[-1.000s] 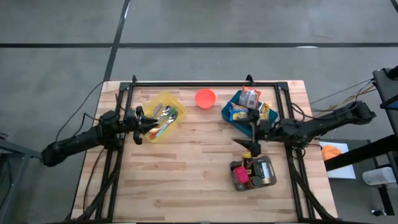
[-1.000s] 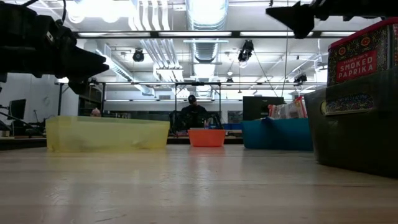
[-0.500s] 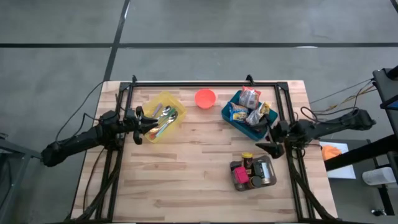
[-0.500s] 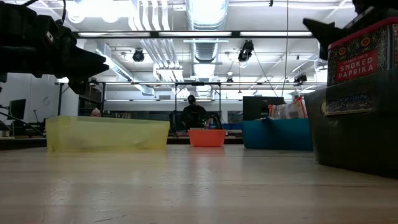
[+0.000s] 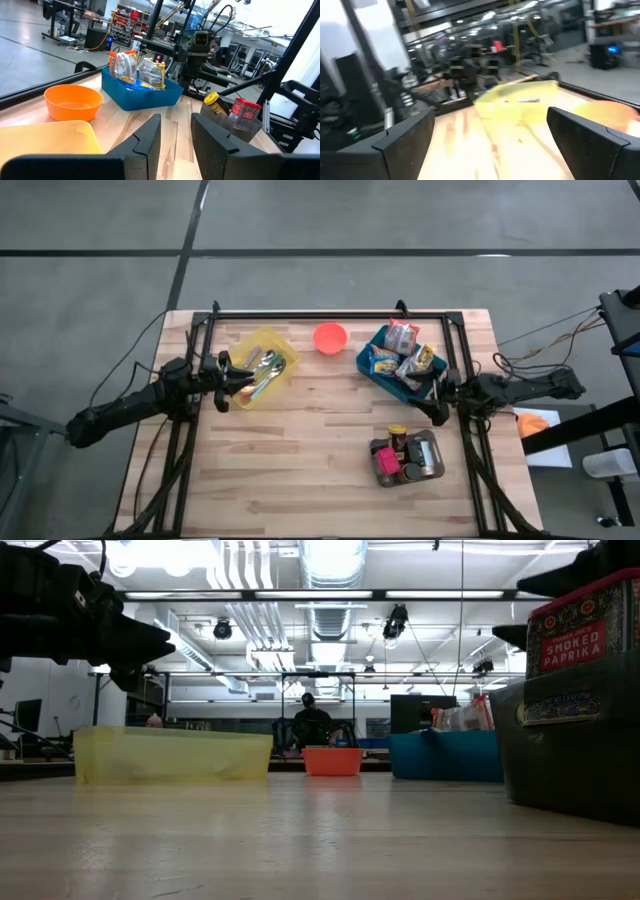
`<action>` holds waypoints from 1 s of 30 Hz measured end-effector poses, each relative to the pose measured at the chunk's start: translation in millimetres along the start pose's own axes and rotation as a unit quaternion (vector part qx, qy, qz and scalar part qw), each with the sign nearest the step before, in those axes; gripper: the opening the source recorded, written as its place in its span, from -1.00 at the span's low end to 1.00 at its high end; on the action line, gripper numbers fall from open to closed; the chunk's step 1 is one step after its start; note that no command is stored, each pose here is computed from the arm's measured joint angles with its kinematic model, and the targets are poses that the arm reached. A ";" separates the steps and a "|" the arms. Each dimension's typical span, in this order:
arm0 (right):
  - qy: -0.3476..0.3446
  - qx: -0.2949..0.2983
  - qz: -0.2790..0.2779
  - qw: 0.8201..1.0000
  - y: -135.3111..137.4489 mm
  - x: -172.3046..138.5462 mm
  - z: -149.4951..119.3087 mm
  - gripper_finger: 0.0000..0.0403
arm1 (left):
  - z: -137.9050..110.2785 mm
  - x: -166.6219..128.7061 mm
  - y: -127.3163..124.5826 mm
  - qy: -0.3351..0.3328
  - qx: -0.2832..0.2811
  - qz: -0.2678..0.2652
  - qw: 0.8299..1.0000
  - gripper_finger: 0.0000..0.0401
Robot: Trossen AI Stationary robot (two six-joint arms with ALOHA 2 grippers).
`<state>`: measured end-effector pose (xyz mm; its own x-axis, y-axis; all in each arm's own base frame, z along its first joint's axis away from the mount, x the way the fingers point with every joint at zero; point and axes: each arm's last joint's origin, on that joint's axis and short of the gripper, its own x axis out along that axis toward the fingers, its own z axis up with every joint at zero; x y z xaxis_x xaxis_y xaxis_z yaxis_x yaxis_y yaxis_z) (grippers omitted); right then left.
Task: Pick & Place Food Item
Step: Return to Home Position
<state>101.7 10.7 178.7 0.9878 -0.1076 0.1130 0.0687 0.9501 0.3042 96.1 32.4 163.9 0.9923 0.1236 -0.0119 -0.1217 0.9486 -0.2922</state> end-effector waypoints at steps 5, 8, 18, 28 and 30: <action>0.012 0.001 -0.045 0.999 -5.6 -6.5 -4.1 0.89 | 0.0 0.0 0.0 0.000 0.000 0.000 1.000 -0.45; 0.014 0.000 -0.046 0.999 -5.6 -6.6 -4.3 0.89 | -0.3 0.3 0.2 0.002 -0.001 0.001 1.000 -0.45; 0.014 -0.017 -0.055 0.998 -6.1 -6.3 -4.5 0.89 | -0.9 0.8 0.6 0.006 -0.002 0.002 1.000 -0.45; 0.017 -0.018 -0.056 0.998 -6.2 -6.0 -5.0 0.89 | -0.9 0.8 0.6 0.006 -0.002 0.002 1.000 -0.45; 0.017 -0.018 -0.056 0.998 -6.2 -6.0 -5.0 0.89 | -0.9 0.8 0.6 0.006 -0.002 0.002 1.000 -0.45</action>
<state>96.1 6.9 171.4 0.9778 -0.2040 0.0479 0.1831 0.9429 0.2781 96.8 32.8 162.9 0.9920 0.1239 -0.0244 -0.1256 0.9470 -0.2956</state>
